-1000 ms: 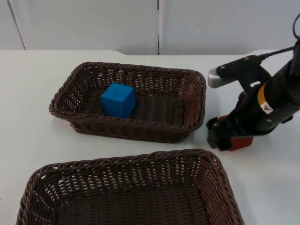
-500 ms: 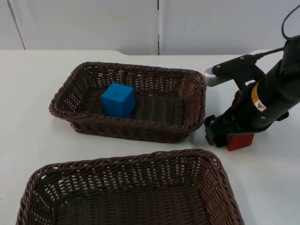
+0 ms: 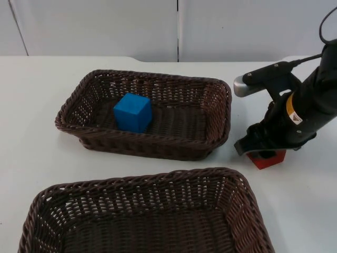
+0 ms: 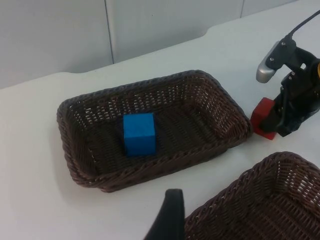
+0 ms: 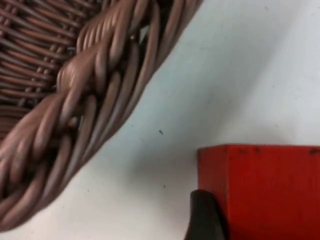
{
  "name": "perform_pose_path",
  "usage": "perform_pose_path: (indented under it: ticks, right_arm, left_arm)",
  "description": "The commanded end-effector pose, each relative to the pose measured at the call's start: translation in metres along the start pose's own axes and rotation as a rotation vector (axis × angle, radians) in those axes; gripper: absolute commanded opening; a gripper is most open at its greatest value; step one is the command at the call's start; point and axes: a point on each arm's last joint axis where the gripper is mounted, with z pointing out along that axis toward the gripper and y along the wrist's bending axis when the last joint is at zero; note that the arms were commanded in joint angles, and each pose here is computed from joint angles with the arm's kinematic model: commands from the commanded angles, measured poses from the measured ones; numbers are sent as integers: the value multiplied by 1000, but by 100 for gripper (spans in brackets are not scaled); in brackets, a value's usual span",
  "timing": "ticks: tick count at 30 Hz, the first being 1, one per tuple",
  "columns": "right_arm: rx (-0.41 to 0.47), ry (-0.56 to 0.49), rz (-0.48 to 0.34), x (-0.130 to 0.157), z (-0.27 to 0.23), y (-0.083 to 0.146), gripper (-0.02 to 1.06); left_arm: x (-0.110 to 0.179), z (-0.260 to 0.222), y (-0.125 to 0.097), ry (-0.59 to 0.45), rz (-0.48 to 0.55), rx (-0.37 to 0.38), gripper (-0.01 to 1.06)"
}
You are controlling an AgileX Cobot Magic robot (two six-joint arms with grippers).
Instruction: Pick up one cube with the left hand and place it into the upper basket. Pick up one cube with the right hand and place it into the lower basket.
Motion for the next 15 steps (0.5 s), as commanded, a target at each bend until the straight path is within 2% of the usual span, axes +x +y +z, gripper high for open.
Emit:
perform_pose_path:
  ticks: [1, 2, 3, 12, 15]
  right_arm:
    - [22, 16, 1, 0, -1, -3, 16]
    - [31, 21, 1, 0, -2, -4, 3]
    - [44, 30, 1, 0, -4, -5, 0]
    - [133, -3, 75, -16, -59, -21, 0]
    - [134, -32, 87, -22, -83, -25, 0]
  left_arm:
    - [-1, -1, 0, -13, 0, 1, 77]
    - [-1, -1, 0, -13, 0, 1, 77]
    - [-1, -1, 0, -13, 0, 1, 77]
    - [-1, -1, 0, -12, 2, 0, 77]
    - [-1, -1, 0, -12, 2, 0, 77]
